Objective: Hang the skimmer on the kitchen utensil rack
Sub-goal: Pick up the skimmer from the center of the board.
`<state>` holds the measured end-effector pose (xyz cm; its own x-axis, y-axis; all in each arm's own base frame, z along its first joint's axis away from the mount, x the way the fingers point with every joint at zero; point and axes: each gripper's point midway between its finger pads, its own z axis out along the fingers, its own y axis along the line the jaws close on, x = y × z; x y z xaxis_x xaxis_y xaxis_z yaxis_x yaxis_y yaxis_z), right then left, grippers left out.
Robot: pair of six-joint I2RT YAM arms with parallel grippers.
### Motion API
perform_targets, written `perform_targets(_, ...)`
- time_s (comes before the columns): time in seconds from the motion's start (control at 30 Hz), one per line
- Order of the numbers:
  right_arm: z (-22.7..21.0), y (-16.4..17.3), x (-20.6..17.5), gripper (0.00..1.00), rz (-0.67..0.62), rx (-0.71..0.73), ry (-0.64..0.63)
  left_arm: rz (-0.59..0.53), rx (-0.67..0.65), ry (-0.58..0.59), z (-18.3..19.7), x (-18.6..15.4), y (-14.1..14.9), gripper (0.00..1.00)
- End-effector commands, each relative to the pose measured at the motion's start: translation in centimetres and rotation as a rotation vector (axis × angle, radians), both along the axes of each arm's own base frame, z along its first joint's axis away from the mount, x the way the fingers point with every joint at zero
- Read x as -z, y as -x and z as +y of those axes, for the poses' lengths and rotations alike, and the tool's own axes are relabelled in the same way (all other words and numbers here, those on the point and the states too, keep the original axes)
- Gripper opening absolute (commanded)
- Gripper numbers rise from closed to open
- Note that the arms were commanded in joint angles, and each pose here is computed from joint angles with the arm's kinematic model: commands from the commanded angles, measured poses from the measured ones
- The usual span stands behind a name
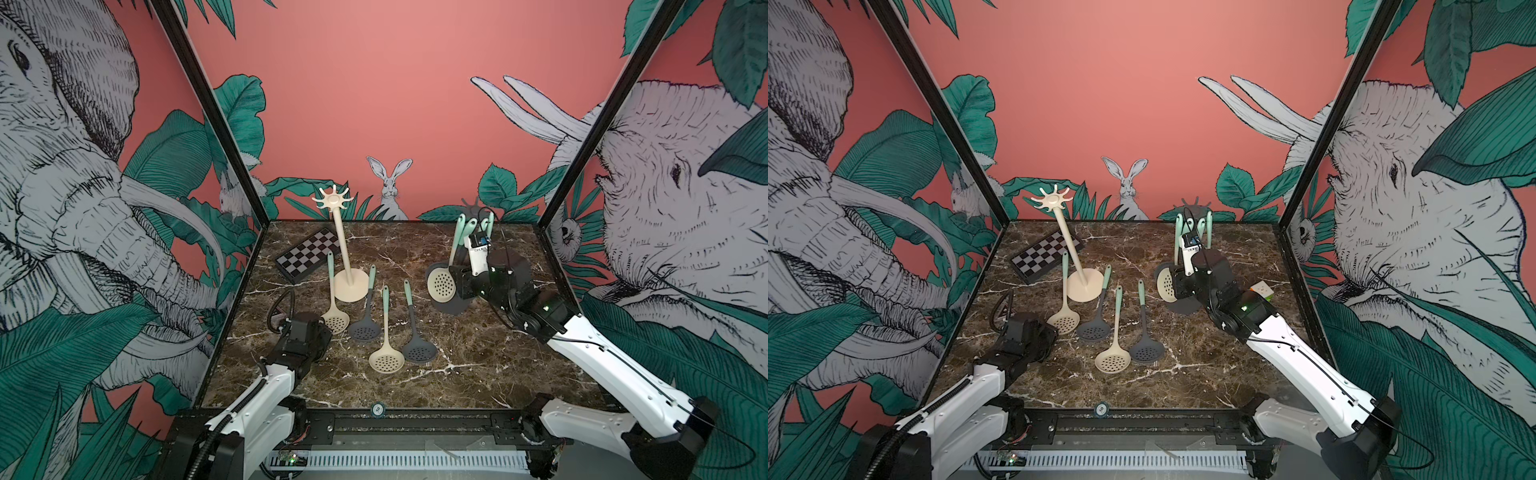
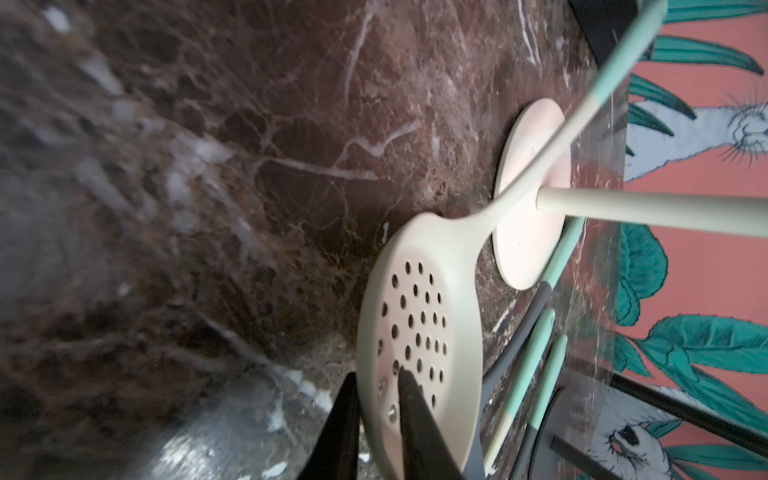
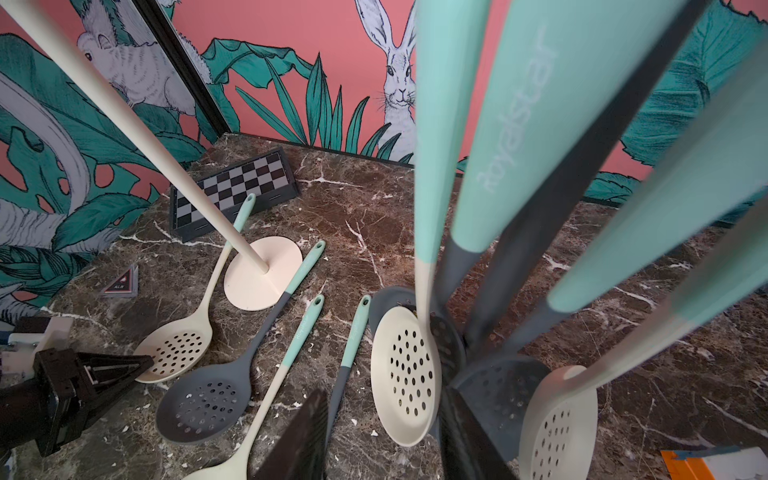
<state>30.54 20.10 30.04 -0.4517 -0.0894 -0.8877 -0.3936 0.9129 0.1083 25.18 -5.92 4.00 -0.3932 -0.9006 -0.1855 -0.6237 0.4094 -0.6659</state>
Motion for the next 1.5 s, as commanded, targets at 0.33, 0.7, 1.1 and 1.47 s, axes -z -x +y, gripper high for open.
perform_targets(0.33,0.5,-0.3,-0.9,0.43,-0.013,0.0,-0.05,-0.069,-0.148,-0.01,2.7,-2.6,1.1,0.0)
perform_targets(0.7,1.6,1.6,-5.0,0.43,-0.088,-0.108,-0.164,-0.3,-0.236,-0.011,4.9,-8.9,2.3,0.0)
perform_targets(1.1,6.0,4.7,-13.5,0.44,-0.327,-0.422,-0.353,-0.715,-0.164,-0.31,7.3,-24.0,4.4,0.0)
perform_targets(1.47,18.9,6.1,-18.7,0.46,-0.436,-0.76,-0.521,-0.876,0.014,-0.23,3.6,-28.5,3.5,0.0)
